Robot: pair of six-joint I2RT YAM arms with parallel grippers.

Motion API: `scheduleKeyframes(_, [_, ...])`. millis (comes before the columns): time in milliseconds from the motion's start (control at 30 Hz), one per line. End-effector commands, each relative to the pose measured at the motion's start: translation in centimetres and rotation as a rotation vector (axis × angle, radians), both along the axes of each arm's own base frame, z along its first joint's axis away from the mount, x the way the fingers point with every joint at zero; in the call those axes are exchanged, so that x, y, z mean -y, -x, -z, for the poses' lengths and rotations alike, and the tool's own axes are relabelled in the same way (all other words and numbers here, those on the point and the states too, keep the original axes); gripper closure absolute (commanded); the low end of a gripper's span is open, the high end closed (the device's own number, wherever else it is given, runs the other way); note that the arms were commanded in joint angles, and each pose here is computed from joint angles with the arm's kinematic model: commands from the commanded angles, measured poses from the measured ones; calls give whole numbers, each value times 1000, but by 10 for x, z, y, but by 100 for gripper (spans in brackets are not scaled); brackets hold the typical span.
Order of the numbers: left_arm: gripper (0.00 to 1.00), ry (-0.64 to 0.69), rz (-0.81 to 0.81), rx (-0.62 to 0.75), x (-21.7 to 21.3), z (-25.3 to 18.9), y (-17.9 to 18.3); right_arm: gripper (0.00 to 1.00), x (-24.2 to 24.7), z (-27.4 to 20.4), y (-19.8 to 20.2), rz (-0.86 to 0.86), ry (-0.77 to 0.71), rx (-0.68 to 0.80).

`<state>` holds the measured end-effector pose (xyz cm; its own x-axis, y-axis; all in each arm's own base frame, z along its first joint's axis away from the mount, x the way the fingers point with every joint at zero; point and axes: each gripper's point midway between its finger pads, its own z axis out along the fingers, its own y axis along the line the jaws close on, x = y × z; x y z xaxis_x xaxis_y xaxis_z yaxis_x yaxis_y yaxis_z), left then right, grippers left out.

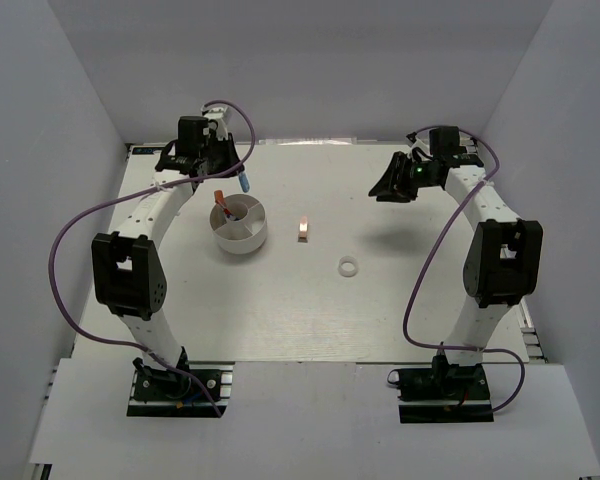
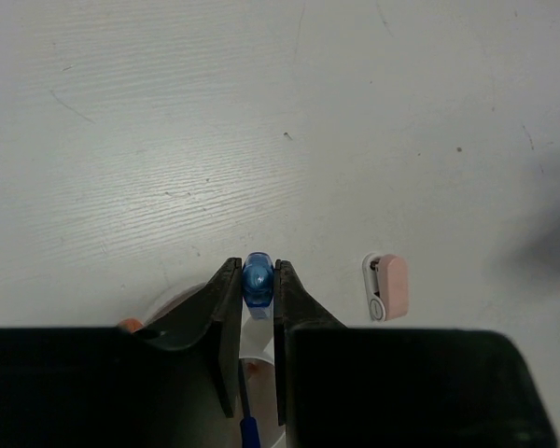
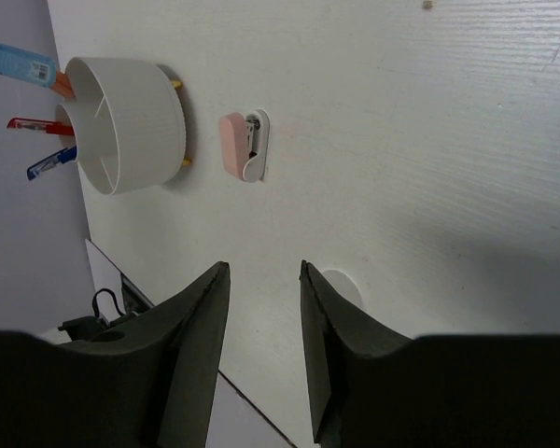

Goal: Sort the stationery into containers
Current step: Place the pen in the storage box.

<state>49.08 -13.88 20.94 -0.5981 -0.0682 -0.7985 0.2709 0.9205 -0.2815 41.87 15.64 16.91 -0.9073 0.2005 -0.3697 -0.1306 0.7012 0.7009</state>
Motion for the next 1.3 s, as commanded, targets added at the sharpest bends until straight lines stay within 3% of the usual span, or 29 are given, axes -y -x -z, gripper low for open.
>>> scheduleKeyframes(0, [100,-15,-14,26,-8,-13,8,58,-3,-8,1,-23,-27,30])
scheduleKeyframes(600, [100,-29,4,-47,-8,12,22,51,-4,-3,4,-60,-16,43])
scheduleKeyframes(667, [95,-25,9,-47,-7,13,23,50,-3,-2,4,-70,-10,53])
scheduleKeyframes(700, [85,-27,12,-48,-7,13,24,47,-4,-3,4,-74,-5,55])
scheduleKeyframes(800, [68,-23,17,-45,-6,12,24,46,-1,1,3,-90,20,71])
scheduleKeyframes(867, [66,-19,18,-42,-6,11,24,46,-2,3,2,-127,45,104])
scheduleKeyframes(1133, [56,17,54,4,2,-7,24,58,0,18,14,-306,224,205])
scheduleKeyframes(1167, [55,23,57,15,3,-12,24,67,-1,20,16,-321,232,211])
scheduleKeyframes(1267, [53,49,68,81,6,-36,25,80,-2,28,24,-402,295,239])
